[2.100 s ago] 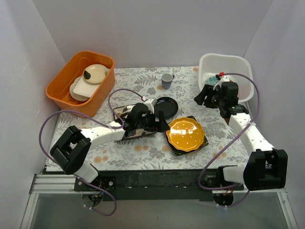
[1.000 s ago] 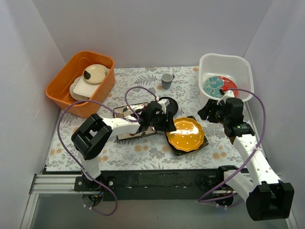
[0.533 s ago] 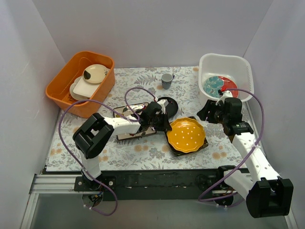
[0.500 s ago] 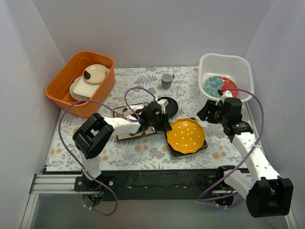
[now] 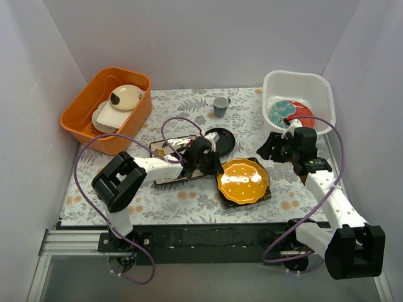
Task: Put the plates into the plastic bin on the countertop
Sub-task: Pick up the plate at the center of the board.
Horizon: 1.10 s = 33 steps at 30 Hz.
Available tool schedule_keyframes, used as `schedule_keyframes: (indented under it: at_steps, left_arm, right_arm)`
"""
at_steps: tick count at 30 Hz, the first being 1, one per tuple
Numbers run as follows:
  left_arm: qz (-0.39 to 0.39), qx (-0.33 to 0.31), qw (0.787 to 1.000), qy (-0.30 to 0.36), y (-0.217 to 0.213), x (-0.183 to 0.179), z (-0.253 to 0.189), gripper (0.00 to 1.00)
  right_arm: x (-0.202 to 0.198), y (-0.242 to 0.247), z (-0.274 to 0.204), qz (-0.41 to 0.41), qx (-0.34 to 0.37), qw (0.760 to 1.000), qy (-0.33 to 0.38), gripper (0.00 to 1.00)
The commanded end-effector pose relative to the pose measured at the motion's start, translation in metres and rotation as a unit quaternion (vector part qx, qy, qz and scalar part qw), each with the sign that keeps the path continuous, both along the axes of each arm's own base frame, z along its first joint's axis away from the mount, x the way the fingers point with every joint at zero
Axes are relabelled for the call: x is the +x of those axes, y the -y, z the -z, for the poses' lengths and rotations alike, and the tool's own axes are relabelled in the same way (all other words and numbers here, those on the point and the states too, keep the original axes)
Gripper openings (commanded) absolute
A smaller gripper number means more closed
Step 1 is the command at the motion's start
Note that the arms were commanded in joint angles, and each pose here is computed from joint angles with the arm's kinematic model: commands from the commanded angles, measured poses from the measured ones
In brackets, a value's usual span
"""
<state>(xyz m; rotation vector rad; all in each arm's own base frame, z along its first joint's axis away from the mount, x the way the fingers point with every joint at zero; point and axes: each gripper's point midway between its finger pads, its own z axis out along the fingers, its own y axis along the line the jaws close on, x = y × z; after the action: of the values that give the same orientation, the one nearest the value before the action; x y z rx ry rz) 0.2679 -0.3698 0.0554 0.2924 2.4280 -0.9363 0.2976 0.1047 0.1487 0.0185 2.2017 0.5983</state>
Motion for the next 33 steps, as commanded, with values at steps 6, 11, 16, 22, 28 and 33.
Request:
schedule_keyframes:
  at_steps: [6,11,16,22,28,33]
  left_arm:
    - [0.000,-0.049,0.998,0.040,0.005,0.001,-0.057,0.00]
    - [-0.003,-0.061,0.997,0.050,0.006,0.003,-0.072,0.00]
    - [-0.006,-0.065,0.996,0.057,0.006,0.007,-0.081,0.00]
    - [-0.015,-0.075,0.995,0.065,0.000,0.012,-0.092,0.00]
    - [-0.025,-0.086,0.994,0.069,-0.008,0.022,-0.102,0.00]
    - [-0.035,-0.087,0.993,0.074,-0.019,0.029,-0.107,0.00]
  right_arm:
    - [0.007,-0.005,-0.022,-0.013,0.009,0.999,0.044,0.65]
    - [0.003,-0.004,-0.017,-0.012,0.012,0.999,0.037,0.67]
    - [-0.001,-0.004,-0.017,-0.012,0.017,0.999,0.035,0.70]
    - [-0.007,-0.011,-0.011,-0.030,0.040,0.999,0.021,0.71]
    - [-0.016,-0.019,-0.003,-0.047,0.067,0.997,0.003,0.71]
    - [-0.019,-0.021,-0.004,-0.050,0.072,0.996,0.004,0.71]
